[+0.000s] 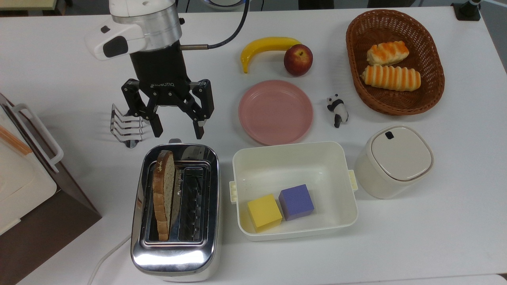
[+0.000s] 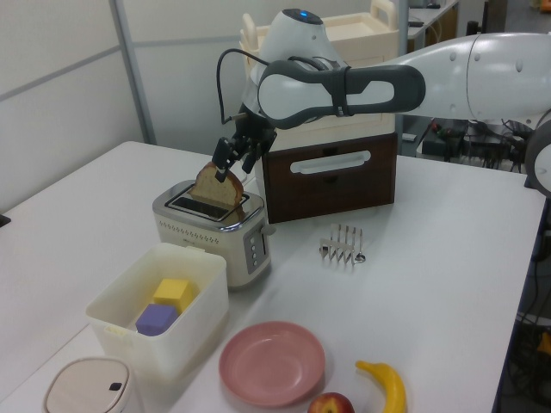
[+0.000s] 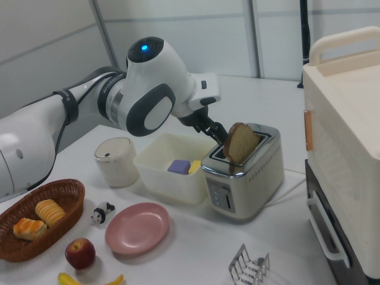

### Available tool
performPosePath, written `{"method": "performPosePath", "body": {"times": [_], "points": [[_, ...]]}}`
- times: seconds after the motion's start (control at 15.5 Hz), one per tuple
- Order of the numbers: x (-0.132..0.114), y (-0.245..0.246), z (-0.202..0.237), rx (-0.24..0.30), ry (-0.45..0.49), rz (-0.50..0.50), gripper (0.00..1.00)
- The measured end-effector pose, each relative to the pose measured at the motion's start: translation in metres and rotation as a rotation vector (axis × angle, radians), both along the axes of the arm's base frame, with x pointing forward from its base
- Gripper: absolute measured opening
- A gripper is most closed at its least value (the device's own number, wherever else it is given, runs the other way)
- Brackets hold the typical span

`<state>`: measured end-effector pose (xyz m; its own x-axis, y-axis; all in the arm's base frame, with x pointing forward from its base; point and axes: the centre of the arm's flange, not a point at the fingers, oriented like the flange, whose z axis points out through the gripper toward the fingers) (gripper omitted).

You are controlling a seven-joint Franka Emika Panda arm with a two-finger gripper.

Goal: Put the bread in the toaster
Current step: 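Raise the open gripper above the bread in the slot, then push the bread slice down deeper into the toaster slot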

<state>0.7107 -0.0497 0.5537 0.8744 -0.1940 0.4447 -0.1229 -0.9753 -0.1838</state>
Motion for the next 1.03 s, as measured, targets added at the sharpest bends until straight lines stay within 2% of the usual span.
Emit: {"method": "performPosePath", "body": {"times": [0.13, 0.26, 0.77, 0.9, 1.03], "points": [[0.001, 0.0, -0.004, 0.001, 0.007, 0.0, 0.86], [0.003, -0.001, -0.014, 0.001, 0.02, -0.001, 0.99], [0.017, -0.023, -0.036, -0.011, -0.052, -0.046, 0.98], [0.019, -0.023, -0.041, -0.027, -0.052, -0.024, 0.8], [0.019, -0.023, -0.041, -0.039, -0.054, -0.004, 0.56]]}}
